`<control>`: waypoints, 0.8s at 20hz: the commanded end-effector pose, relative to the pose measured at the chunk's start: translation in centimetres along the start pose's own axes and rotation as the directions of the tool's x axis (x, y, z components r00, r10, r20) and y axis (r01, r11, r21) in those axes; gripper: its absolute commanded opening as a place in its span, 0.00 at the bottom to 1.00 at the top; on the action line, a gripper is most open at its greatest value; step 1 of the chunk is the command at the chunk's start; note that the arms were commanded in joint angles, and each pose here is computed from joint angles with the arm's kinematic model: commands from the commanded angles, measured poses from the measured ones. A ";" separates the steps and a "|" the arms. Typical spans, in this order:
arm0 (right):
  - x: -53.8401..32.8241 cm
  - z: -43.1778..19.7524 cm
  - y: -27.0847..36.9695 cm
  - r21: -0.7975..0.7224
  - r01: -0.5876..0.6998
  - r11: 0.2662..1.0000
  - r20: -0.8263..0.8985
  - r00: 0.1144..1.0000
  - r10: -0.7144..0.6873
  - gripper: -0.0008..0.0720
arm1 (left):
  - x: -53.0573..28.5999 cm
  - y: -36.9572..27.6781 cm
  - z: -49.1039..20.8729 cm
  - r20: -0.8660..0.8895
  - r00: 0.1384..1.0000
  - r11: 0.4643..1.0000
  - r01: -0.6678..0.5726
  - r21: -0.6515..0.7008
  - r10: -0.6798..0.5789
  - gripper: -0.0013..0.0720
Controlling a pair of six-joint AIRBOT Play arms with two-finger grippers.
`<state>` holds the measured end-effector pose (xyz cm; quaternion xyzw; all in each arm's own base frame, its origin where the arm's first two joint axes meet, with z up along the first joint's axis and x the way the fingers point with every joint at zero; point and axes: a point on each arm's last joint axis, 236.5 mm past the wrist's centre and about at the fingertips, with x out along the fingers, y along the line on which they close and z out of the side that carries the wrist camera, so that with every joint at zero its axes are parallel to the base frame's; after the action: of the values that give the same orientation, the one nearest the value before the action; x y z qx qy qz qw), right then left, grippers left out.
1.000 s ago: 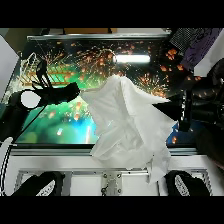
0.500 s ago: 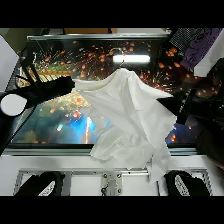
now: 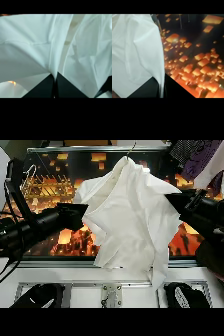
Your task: Fold the clothes and pants, and hang the long-sleeved shirts on hangers.
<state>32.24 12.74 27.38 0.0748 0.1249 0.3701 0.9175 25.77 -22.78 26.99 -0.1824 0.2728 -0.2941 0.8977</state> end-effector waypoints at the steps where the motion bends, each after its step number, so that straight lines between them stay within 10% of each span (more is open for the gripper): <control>1: -0.5 3.5 0.4 0.011 0.001 1.000 0.109 0.994 -0.002 0.02 | -0.4 -3.5 -0.6 -0.001 0.998 0.997 0.069 0.036 -0.069 0.04; 4: -1.0 5.8 1.6 0.001 -0.024 1.000 0.168 0.986 0.023 0.02 | 1.5 -5.6 0.0 -0.036 0.996 0.987 0.087 0.136 -0.083 0.04; 7: -1.7 7.7 1.3 -0.026 0.015 1.000 0.211 0.977 -0.009 0.02 | 3.2 -5.3 3.0 -0.010 0.999 0.987 0.039 0.154 -0.038 0.97; 12: -3.4 10.0 -3.4 -0.088 0.283 0.955 0.240 0.937 -0.255 0.02 | 2.0 -1.2 9.4 0.099 0.992 0.990 -0.094 0.104 0.084 0.97; 13: -4.1 10.4 -4.8 -0.092 0.352 0.931 0.244 0.915 -0.322 0.02 | 1.6 -0.6 9.8 0.105 0.989 0.989 -0.110 0.100 0.100 0.82; 15: -6.2 11.0 -7.6 -0.095 0.493 0.865 0.246 0.853 -0.460 0.02 | 1.2 0.3 9.9 0.106 0.987 0.984 -0.136 0.114 0.124 0.16; 16: -7.7 11.2 -9.2 -0.086 0.566 0.820 0.245 0.810 -0.534 0.02 | 1.0 0.6 9.8 0.109 0.986 0.982 -0.143 0.122 0.130 0.04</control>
<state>35.33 5.86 36.59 0.0343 0.0163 0.2031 0.9784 32.03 -22.88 33.94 -0.1305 0.2211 -0.2566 0.9318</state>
